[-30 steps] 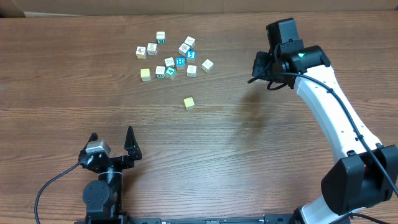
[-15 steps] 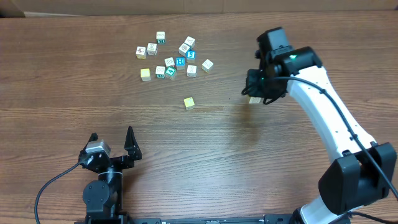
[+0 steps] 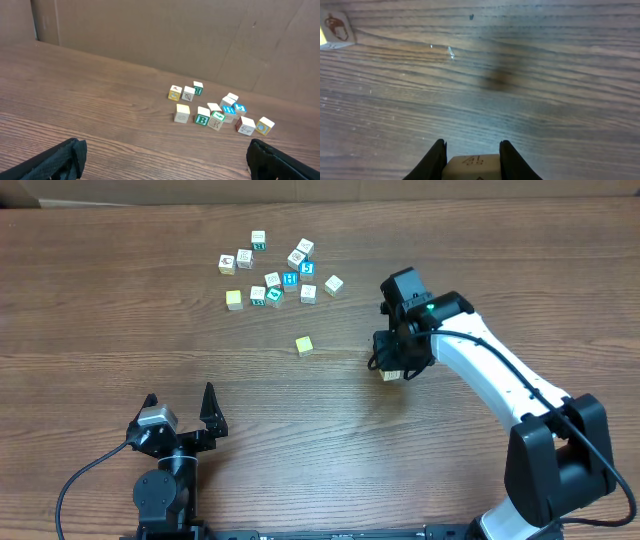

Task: Form a circle
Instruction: 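Carry the white hammer block toward the yellow G block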

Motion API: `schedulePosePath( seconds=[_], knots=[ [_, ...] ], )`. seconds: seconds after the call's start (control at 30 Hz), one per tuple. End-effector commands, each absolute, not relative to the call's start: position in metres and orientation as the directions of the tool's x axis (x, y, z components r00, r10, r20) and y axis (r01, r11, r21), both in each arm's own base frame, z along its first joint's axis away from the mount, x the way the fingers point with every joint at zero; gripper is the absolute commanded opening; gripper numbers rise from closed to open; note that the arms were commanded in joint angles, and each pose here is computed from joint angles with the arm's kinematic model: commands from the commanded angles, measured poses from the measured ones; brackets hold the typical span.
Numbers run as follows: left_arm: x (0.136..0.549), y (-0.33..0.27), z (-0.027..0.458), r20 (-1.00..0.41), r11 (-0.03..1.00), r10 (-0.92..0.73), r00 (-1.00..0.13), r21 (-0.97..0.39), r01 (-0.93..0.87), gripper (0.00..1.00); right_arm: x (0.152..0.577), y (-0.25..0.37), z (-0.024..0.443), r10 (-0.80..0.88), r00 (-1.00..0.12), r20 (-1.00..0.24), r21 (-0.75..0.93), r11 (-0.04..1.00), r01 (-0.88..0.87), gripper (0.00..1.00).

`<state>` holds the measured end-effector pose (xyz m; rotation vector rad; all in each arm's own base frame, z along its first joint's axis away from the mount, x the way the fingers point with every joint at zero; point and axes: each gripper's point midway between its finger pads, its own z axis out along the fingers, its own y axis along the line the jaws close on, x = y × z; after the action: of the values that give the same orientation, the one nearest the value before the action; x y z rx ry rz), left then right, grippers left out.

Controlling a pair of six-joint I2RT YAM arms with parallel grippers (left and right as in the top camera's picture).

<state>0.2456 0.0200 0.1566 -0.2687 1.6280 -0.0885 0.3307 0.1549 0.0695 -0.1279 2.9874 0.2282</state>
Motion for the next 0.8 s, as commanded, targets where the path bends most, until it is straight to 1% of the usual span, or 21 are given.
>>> schedulePosePath(
  seconds=[0.0, 0.33, 0.53, 0.67, 0.77],
  knots=[
    [0.245, 0.019, 0.158, -0.978, 0.974, -0.205, -0.049, -0.198, -0.111, 1.00, 0.331, 0.156, 0.061, -0.094, -0.982, -0.161, 0.141, 0.983, -0.117, 0.22],
    [0.245, 0.019, 0.158, -0.978, 0.974, -0.204, -0.049, -0.198, -0.111, 0.99, 0.340, 0.162, 0.060, -0.123, -0.970, -0.209, 0.152, 0.976, -0.156, 0.22],
    [0.245, 0.019, 0.158, -0.978, 0.974, -0.205, -0.049, -0.198, -0.111, 1.00, 0.336, 0.184, 0.061, -0.252, -0.936, -0.247, 0.139, 0.947, -0.291, 0.23],
    [0.245, 0.019, 0.158, -0.978, 0.974, -0.205, -0.049, -0.198, -0.111, 1.00, 0.333, 0.210, 0.063, -0.367, -0.882, -0.296, 0.115, 0.903, -0.414, 0.23],
    [0.245, 0.018, 0.158, -0.978, 0.974, -0.204, -0.049, -0.198, -0.110, 1.00, 0.330, 0.226, 0.063, -0.414, -0.851, -0.324, 0.085, 0.883, -0.462, 0.23]
  ],
)
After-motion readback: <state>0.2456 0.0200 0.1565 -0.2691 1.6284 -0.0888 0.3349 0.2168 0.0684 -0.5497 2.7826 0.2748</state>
